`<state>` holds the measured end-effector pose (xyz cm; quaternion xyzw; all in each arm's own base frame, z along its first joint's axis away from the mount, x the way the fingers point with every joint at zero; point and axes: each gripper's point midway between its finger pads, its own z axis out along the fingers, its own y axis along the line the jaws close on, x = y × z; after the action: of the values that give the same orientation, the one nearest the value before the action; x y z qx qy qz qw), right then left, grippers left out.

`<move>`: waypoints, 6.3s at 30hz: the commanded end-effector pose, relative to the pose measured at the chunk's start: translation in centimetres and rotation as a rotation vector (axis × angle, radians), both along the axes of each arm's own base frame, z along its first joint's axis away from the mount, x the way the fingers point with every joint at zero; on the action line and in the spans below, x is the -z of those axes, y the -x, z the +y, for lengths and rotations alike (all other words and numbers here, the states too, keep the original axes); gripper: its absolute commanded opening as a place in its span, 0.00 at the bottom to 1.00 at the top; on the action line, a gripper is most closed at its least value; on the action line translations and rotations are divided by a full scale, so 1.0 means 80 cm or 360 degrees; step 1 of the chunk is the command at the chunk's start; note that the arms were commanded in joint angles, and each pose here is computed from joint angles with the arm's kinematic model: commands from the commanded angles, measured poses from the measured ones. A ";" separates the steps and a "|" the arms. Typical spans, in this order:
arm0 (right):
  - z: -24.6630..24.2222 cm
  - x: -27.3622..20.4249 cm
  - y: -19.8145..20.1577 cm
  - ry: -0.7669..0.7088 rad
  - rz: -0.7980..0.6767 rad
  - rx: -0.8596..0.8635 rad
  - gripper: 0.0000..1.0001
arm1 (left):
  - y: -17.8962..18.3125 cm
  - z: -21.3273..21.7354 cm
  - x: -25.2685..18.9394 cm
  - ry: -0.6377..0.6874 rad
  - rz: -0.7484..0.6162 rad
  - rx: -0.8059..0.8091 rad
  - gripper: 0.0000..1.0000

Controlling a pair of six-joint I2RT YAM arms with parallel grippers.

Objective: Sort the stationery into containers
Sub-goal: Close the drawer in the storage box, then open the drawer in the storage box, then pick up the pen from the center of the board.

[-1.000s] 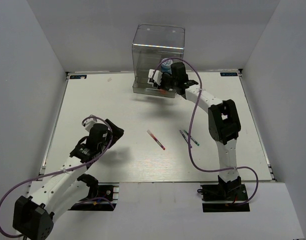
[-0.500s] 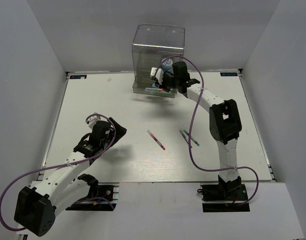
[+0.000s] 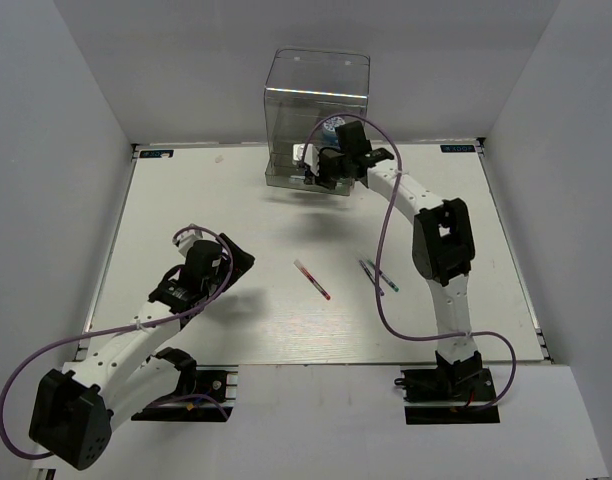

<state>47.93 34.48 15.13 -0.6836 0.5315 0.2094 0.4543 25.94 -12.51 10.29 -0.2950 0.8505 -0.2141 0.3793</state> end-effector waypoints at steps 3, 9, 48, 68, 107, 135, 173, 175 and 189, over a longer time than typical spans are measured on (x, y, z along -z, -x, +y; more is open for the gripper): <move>-0.009 0.035 -0.039 0.0073 -0.0038 0.0216 0.00 | -0.006 -0.004 -0.021 0.0031 -0.0072 0.0021 1.00; -0.009 0.035 -0.043 0.0053 -0.0036 0.0245 0.00 | -0.004 -0.004 -0.022 0.0031 -0.0072 0.0021 1.00; -0.061 -0.018 0.007 -0.0281 0.0024 0.0556 0.72 | -0.194 -0.145 -0.057 0.0373 -0.0364 0.0258 0.53; -0.183 0.012 0.141 -0.0331 0.0520 0.0927 0.28 | -0.394 -0.229 0.011 0.1003 -0.0444 0.0044 0.54; -0.198 0.023 0.142 -0.0321 0.0591 0.0926 0.37 | -0.382 -0.222 0.052 0.1018 -0.0399 0.0001 0.00; -0.219 0.078 0.196 0.0010 0.0749 0.0903 0.32 | -0.270 -0.202 -0.013 0.0815 -0.0348 0.0292 0.77; -0.265 0.206 0.222 0.0658 0.0670 0.1222 0.16 | -0.040 -0.050 0.015 0.0038 0.0264 0.0187 0.91; -0.269 0.211 0.224 0.0686 0.0630 0.1224 0.10 | -0.038 -0.060 0.012 0.0089 0.0266 0.0212 0.90; -0.122 0.020 0.066 0.0155 0.0029 0.0580 0.00 | -0.044 -0.102 0.031 0.0230 0.0581 0.0253 0.70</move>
<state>39.32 20.21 6.67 -0.5377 0.7590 0.0845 0.3572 29.43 -18.85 6.91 -0.2928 0.9057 -0.2248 0.2082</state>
